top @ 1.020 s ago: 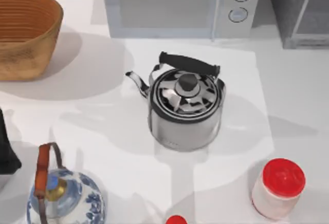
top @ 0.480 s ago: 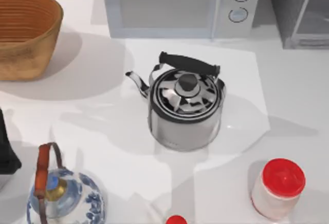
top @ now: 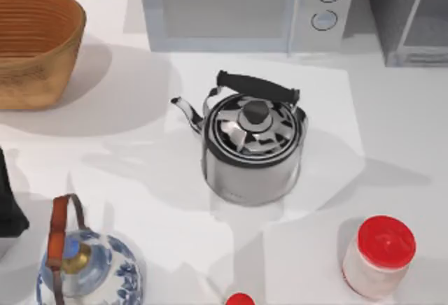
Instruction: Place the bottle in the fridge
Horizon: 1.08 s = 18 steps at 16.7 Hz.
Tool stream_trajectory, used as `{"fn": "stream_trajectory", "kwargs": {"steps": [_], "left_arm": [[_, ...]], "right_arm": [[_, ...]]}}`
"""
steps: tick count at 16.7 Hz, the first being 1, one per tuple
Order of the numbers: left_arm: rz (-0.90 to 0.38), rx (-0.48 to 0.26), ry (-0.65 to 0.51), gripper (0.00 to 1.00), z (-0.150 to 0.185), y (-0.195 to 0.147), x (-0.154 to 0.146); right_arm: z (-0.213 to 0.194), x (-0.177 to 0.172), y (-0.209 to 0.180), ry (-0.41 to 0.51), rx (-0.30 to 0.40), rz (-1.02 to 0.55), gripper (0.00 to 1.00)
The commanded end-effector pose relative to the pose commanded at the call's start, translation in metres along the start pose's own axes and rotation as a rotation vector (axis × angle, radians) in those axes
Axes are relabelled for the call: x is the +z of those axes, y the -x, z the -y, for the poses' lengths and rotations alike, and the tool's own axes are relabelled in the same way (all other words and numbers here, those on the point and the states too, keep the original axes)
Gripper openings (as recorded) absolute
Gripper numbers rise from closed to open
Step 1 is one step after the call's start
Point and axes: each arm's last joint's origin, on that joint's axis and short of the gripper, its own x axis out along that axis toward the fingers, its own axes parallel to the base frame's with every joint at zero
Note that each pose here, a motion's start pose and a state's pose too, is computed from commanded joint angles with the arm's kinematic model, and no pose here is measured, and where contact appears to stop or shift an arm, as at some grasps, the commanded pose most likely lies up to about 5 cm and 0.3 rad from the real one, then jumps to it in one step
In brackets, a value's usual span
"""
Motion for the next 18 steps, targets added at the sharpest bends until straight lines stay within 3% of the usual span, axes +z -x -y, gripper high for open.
{"fn": "stream_trajectory", "kwargs": {"steps": [12,18], "left_arm": [[0.0,0.0,0.0,1.0,0.0,0.0,0.0],[0.0,0.0,0.0,1.0,0.0,0.0,0.0]], "right_arm": [[0.0,0.0,0.0,0.0,0.0,0.0,0.98],[0.0,0.0,0.0,0.0,0.0,0.0,1.0]]}}
